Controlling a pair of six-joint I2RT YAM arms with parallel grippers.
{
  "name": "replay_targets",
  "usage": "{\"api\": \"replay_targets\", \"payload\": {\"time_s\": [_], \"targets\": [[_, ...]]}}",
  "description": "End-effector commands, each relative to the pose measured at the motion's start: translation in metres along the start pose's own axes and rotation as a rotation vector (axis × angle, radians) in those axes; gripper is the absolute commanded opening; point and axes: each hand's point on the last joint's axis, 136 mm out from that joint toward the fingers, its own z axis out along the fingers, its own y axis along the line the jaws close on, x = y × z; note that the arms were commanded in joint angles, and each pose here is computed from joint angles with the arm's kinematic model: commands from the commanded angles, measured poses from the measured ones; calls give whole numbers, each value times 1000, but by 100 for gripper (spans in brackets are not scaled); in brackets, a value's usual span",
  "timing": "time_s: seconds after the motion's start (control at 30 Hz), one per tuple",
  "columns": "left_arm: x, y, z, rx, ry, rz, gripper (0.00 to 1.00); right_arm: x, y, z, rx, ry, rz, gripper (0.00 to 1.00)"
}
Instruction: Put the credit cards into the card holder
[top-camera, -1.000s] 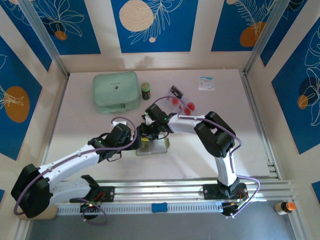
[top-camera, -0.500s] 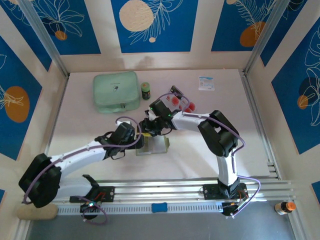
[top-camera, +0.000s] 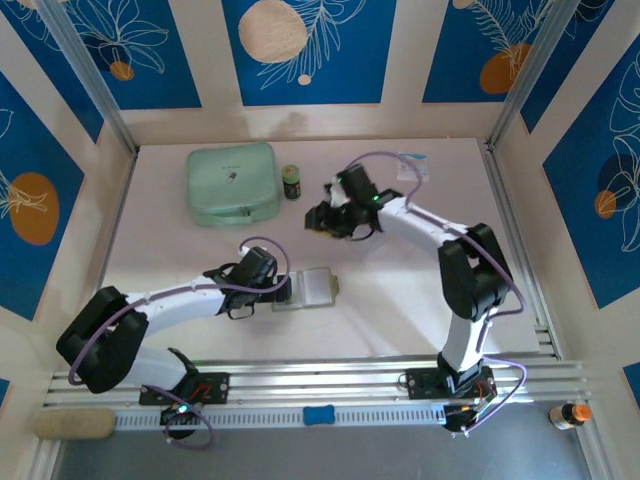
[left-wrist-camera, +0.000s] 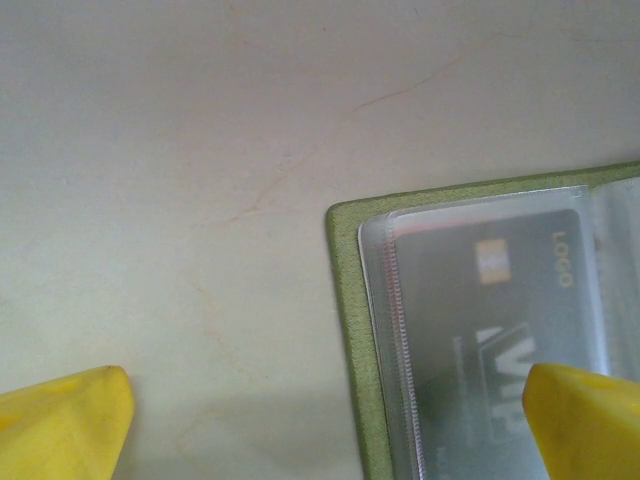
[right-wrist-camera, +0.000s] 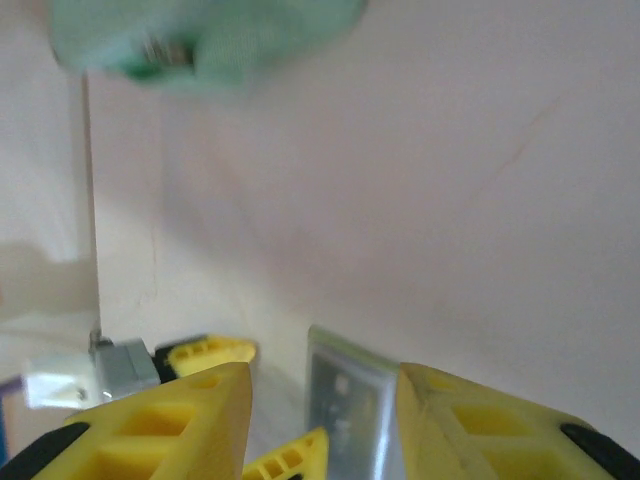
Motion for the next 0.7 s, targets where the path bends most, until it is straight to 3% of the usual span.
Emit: {"api": "replay_targets", "payload": {"time_s": [0.0, 0.2, 0.4, 0.67], "targets": [[2, 8, 1, -28, 5, -12, 100, -11, -31, -42, 192, 8, -127, 41], [-1, 6, -4, -19, -8, -15, 100, -40, -81, -75, 428, 5, -210, 36], [-3, 8, -8, -22, -18, -15, 100, -44, -100, -72, 588, 50, -305, 25], [-3, 9, -11, -22, -25, -13, 100, -51, -117, -72, 739, 53, -387, 24]]}}
